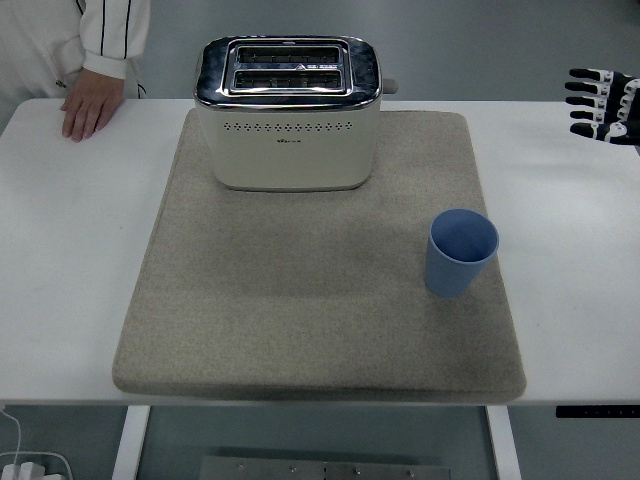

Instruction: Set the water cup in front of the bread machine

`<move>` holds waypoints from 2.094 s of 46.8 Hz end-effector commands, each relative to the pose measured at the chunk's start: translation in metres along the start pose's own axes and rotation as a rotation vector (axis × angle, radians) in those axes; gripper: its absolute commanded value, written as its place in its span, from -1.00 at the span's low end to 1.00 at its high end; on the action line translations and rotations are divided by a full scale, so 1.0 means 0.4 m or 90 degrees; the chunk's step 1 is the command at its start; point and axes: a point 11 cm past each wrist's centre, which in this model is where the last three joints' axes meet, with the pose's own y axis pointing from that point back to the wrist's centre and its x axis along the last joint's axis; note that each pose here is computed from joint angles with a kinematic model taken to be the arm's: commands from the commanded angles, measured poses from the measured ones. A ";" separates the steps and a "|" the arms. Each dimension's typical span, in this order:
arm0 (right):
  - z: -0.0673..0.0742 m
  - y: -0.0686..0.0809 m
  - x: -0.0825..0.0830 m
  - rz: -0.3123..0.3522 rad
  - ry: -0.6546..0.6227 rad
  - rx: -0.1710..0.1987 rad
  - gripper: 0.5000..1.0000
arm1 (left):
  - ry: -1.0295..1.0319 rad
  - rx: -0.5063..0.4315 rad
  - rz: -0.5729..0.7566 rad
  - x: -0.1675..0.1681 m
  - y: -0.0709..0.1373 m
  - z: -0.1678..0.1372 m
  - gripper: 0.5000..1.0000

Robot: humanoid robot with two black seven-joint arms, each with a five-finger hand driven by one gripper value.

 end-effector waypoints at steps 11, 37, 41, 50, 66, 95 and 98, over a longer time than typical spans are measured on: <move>0.093 0.081 -0.011 0.003 -0.011 0.008 0.71 | 0.000 0.000 0.000 0.000 0.000 0.000 1.00; 0.046 -0.037 0.007 0.128 -0.027 -0.047 0.70 | 0.000 0.000 0.000 0.000 0.000 0.000 1.00; 0.048 -0.039 0.024 0.179 -0.088 -0.054 0.71 | -0.001 0.000 0.000 0.000 0.000 0.000 1.00; 0.040 -0.050 0.026 0.187 -0.102 -0.069 0.71 | 0.000 0.000 0.000 0.000 0.000 0.000 1.00; 0.030 -0.027 -0.034 -0.007 0.066 -0.036 0.70 | -0.001 0.000 0.000 0.000 0.000 0.000 1.00; 0.147 0.086 -0.175 -0.204 0.068 -0.087 0.71 | -0.001 0.000 0.000 0.000 0.000 0.000 1.00; 0.142 0.081 -0.183 -0.208 0.067 -0.080 0.71 | 0.000 0.000 0.000 0.000 0.000 0.000 1.00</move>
